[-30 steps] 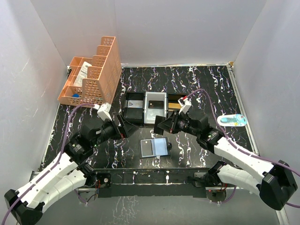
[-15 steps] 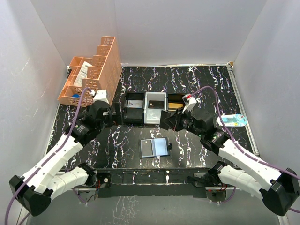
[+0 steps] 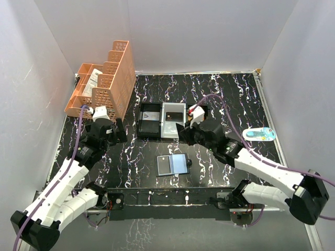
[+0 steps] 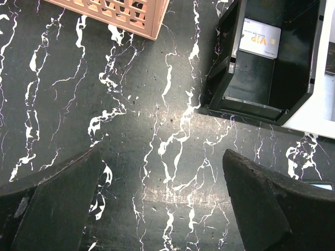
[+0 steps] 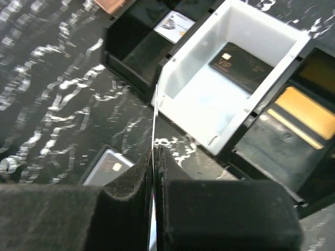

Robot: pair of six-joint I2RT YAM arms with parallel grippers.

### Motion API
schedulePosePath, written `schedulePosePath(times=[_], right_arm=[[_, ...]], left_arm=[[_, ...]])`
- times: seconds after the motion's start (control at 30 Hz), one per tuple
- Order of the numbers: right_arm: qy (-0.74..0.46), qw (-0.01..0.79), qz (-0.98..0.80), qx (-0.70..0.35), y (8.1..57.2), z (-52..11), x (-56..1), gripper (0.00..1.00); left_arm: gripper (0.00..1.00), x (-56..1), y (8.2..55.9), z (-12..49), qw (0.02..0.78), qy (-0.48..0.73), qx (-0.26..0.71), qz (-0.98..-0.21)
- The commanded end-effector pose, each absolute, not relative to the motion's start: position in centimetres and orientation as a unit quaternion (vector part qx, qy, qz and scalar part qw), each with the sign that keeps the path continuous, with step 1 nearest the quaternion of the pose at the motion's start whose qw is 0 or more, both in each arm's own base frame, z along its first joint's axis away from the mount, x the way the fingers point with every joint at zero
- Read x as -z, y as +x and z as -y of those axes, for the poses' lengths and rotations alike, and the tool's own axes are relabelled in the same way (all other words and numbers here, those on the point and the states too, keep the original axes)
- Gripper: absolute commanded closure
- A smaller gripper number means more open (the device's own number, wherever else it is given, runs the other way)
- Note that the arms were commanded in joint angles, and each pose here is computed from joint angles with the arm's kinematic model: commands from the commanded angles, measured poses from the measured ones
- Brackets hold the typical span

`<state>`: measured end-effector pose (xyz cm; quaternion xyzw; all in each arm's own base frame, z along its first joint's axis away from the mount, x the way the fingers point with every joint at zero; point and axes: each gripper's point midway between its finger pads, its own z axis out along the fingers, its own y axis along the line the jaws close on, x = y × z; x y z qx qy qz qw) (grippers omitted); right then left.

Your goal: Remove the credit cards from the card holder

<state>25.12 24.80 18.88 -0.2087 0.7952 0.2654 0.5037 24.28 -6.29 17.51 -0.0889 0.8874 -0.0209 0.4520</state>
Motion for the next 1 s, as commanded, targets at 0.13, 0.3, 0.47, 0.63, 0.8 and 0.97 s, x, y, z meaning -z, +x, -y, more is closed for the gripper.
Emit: schedulePosePath(times=[0.13,0.3,0.47,0.63,0.8,0.97], right_arm=[[-0.393,0.594,-0.702,0.018,29.0,-25.6,-20.8,1.0],[-0.451,0.584,-0.67,0.08,30.7,-27.2,-20.0,1.0],[-0.468,0.575,-0.666,0.081,33.1,-28.4,-19.3,1.0],[-0.47,0.569,-0.673,0.052,35.3,-29.1,-18.4,1.0],[-0.468,0.55,-0.69,0.038,37.7,-29.4,-16.8,1.0],[-0.473,0.528,-0.703,0.059,39.9,-29.0,-14.7,1.0]], left_arm=[[0.01,-19.2,24.4,5.2,0.502,-0.119,0.026,-0.856],[0.01,-19.7,24.0,3.9,0.515,-0.142,0.009,-0.846],[0.01,-19.3,23.9,3.5,0.513,-0.146,-0.003,-0.846],[0.01,-19.0,24.0,3.4,0.504,-0.141,-0.018,-0.852],[0.01,-18.9,24.1,3.6,0.501,-0.137,-0.015,-0.855],[0.01,-18.7,24.0,3.6,0.5,-0.135,-0.015,-0.856]])
